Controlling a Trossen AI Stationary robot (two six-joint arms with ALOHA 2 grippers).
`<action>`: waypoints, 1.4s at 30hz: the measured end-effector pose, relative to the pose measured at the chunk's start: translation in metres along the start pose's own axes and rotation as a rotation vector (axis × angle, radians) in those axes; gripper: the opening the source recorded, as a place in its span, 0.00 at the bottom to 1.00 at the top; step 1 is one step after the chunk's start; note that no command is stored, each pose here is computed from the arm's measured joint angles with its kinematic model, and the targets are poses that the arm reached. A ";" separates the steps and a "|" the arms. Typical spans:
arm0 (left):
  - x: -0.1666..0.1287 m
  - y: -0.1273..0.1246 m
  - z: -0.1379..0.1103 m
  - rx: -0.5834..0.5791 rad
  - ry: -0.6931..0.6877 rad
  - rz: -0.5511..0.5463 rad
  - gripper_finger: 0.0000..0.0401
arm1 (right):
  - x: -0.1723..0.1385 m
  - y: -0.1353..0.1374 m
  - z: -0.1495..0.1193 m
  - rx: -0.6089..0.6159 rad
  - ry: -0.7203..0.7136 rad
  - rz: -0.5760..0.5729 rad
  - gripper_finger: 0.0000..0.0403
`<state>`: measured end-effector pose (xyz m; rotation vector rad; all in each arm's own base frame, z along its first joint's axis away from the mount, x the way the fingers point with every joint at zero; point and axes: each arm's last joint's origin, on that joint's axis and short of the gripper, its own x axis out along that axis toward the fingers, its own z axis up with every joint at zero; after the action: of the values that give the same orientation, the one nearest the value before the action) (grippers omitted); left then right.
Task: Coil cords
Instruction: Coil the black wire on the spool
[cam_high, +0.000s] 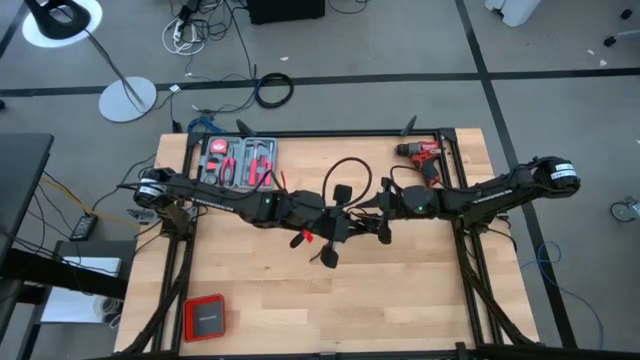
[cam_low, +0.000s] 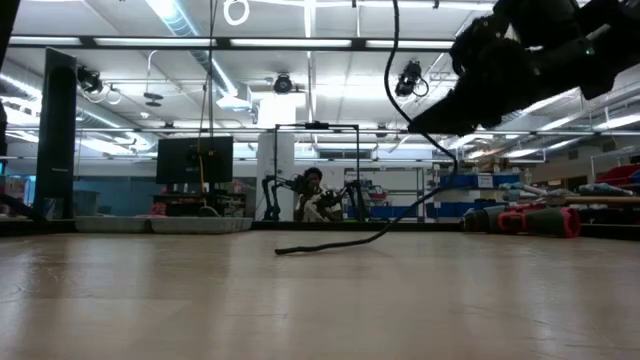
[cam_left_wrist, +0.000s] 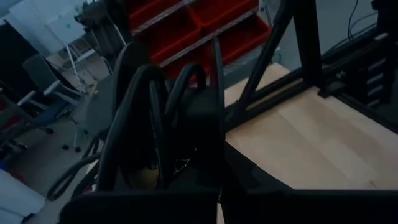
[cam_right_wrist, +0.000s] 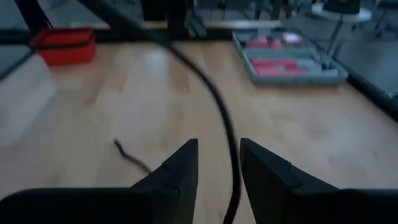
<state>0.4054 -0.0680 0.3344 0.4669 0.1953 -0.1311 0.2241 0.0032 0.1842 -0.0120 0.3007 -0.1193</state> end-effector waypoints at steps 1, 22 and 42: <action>0.000 0.000 0.001 -0.001 -0.008 0.004 0.00 | 0.000 0.001 0.003 -0.005 -0.020 0.002 0.29; -0.001 0.007 0.014 0.034 -0.133 0.089 0.00 | -0.005 0.016 0.020 -0.124 -0.224 0.085 0.29; 0.000 0.001 0.002 -0.010 -0.011 0.031 0.00 | 0.003 0.001 0.018 -0.191 -0.052 -0.046 0.31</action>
<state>0.4058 -0.0676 0.3367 0.4595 0.1775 -0.1023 0.2319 0.0034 0.2005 -0.2108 0.2591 -0.1350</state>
